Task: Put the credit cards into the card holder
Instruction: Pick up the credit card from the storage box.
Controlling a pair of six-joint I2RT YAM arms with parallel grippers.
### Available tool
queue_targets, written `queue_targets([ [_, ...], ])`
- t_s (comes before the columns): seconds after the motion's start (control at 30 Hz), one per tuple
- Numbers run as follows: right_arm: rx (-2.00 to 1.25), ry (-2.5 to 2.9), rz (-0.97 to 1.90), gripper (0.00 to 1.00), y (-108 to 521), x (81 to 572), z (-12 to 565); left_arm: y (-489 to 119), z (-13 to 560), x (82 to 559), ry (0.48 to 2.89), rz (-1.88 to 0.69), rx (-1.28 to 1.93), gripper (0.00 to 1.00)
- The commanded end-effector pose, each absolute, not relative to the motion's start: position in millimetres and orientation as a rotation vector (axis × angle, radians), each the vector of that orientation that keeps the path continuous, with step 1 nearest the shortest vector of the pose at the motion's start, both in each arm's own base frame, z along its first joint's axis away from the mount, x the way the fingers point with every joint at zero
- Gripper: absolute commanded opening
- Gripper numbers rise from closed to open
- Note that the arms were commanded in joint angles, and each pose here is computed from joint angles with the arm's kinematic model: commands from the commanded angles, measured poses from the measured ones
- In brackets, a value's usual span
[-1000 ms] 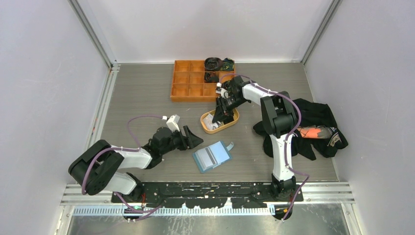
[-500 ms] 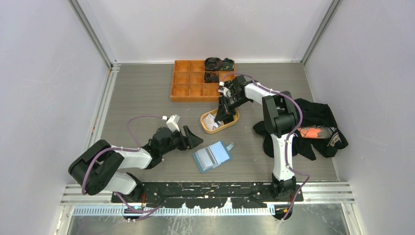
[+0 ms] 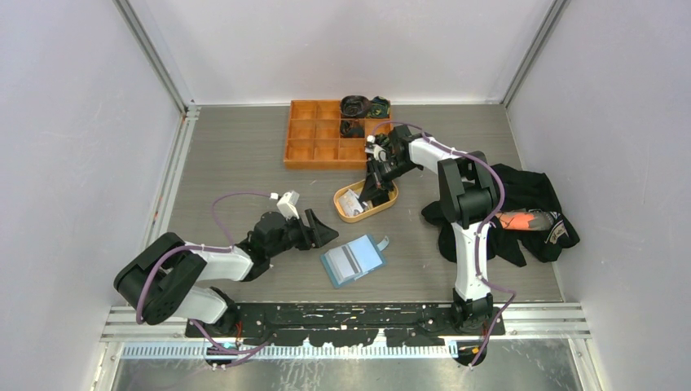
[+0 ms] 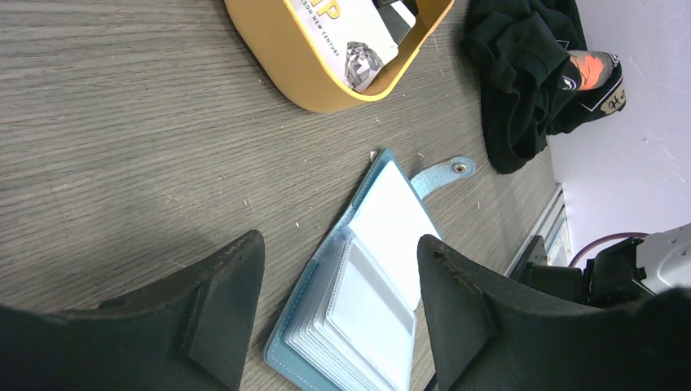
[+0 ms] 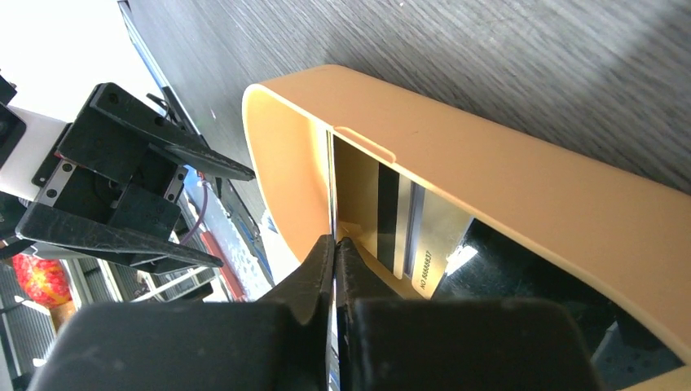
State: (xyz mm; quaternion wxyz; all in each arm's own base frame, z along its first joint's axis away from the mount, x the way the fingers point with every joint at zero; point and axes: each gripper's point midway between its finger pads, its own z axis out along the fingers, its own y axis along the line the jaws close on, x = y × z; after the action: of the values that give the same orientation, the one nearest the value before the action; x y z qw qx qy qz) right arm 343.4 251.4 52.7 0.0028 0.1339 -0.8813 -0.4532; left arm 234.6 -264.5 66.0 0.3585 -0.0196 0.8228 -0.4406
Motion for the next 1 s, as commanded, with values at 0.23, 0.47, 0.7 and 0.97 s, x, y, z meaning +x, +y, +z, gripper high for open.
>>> queue_targets([
  [0.23, 0.526, -2.935, -1.393, 0.01, 239, 358, 91, -266, 78, 239, 2.059, -1.158, -0.033, 0.69],
  [0.47, 0.647, -3.032, -1.322, 0.01, 228, 360, 105, -265, 78, 239, 2.057, -1.155, -0.034, 0.69],
  [0.7, 0.715, -3.085, -1.307, 0.01, 218, 360, 122, -265, 85, 238, 2.034, -1.165, -0.026, 0.69],
  [0.97, 0.705, -3.059, -1.496, 0.01, 214, 355, 153, -268, 107, 231, 1.947, -1.25, -0.006, 0.7],
])
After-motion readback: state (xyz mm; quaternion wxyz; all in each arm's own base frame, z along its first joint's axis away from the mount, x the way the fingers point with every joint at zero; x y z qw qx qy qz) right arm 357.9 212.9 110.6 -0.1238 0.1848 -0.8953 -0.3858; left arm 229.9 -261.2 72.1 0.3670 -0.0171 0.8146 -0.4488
